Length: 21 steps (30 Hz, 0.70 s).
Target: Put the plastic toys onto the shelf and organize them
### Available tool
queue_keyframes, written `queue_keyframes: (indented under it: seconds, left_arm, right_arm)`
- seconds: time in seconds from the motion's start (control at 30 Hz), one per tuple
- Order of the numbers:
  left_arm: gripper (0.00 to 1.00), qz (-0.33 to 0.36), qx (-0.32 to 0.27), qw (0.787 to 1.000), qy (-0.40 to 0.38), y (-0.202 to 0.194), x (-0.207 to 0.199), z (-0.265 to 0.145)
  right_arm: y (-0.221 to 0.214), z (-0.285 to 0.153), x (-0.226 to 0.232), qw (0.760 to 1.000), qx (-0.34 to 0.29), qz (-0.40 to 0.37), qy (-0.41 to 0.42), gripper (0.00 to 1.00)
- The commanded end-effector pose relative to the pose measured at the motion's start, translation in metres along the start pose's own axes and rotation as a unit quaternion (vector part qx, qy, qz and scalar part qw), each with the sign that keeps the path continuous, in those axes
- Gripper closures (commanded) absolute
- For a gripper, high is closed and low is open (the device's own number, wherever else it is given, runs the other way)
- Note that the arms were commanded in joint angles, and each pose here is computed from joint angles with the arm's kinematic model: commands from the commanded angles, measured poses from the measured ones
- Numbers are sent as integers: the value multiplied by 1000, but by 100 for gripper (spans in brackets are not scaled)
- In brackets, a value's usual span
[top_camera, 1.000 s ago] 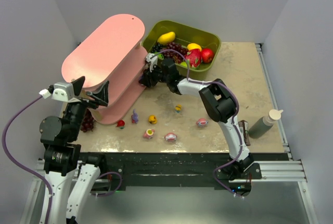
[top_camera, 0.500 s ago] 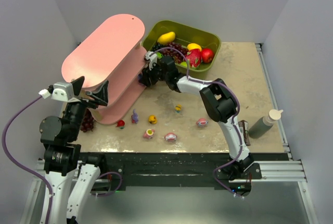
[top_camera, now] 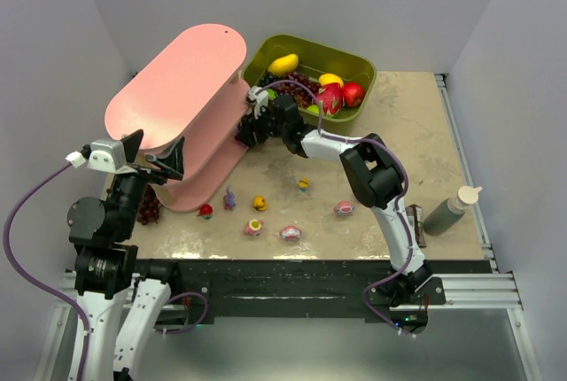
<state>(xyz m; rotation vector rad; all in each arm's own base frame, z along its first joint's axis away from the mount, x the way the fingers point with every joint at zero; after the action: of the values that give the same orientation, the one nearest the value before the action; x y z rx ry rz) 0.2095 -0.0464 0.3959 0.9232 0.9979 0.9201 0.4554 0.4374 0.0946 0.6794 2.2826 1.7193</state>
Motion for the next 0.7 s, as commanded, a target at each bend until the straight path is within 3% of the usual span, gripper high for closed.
queue_keyframes:
  seconds: [0.0,0.67]
  left_arm:
    - [1,-6,-15,1000,9,7,3,3]
    - [1,-7,-21,1000,10,10,3,0]
  right_arm:
    - [40,-10,5,999,-51,-4,4,42]
    - [83,-73,30,994,-105,-9,-9,32]
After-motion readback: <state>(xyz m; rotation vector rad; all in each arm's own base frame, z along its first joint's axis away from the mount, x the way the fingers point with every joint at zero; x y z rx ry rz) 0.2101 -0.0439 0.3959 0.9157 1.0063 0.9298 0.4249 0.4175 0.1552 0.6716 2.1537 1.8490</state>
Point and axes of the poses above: each gripper's point midway between its finger pads, its own z axis out along the fingers, its own x axis along the line the jaws close on, y = z × x, the point moved 1 cm from there along -z, back along the fingers, and after that the axes turned 7 degrees about -z, right-handed, at the moved point
